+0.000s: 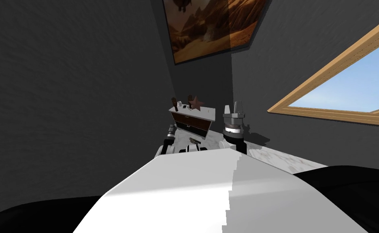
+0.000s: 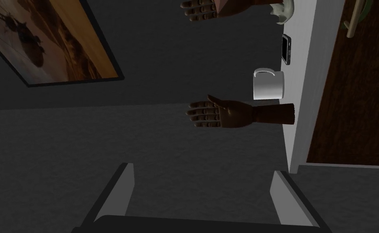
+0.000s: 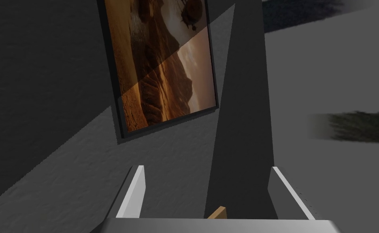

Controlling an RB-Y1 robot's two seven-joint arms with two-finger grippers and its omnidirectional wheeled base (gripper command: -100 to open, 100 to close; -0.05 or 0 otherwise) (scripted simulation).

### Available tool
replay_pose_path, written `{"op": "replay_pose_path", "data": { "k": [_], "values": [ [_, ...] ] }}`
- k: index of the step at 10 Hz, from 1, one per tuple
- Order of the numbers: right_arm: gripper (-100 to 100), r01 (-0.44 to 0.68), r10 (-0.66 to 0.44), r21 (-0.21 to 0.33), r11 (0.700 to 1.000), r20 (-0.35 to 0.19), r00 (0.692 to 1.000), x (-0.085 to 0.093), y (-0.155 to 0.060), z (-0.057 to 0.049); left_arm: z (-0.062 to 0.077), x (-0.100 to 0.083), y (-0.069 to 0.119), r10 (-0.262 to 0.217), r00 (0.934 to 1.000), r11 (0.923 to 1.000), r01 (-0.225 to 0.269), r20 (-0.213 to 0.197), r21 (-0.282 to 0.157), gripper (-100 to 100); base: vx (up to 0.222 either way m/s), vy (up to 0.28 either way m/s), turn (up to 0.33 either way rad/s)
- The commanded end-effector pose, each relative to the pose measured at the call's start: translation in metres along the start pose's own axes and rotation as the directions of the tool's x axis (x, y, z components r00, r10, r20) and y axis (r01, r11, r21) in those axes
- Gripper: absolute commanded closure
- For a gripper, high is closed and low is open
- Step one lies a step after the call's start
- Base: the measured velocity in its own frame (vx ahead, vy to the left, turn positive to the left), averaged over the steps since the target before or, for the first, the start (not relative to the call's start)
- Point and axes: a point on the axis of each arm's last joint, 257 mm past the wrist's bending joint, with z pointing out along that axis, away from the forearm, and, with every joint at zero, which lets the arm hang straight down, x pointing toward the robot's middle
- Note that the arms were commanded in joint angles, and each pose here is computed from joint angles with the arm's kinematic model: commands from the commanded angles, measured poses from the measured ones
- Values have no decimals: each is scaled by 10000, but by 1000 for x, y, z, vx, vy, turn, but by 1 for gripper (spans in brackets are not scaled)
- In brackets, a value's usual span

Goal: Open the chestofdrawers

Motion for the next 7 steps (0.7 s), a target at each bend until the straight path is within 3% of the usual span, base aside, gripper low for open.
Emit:
{"op": "replay_pose_path", "data": {
  "k": [1, 7],
  "values": [
    [0, 0, 0, 0, 10000, 0, 10000, 0, 0, 0, 6, 14, 17, -151, 9996, 9991, 142, -221, -399, -100, 80, -9, -60],
    [0, 0, 0, 0, 10000, 0, 10000, 0, 0, 0, 12, 52, 73, -389, 9945, 9867, 228, -977, -1610, -100, 103, -4, -81]
  ]
}}
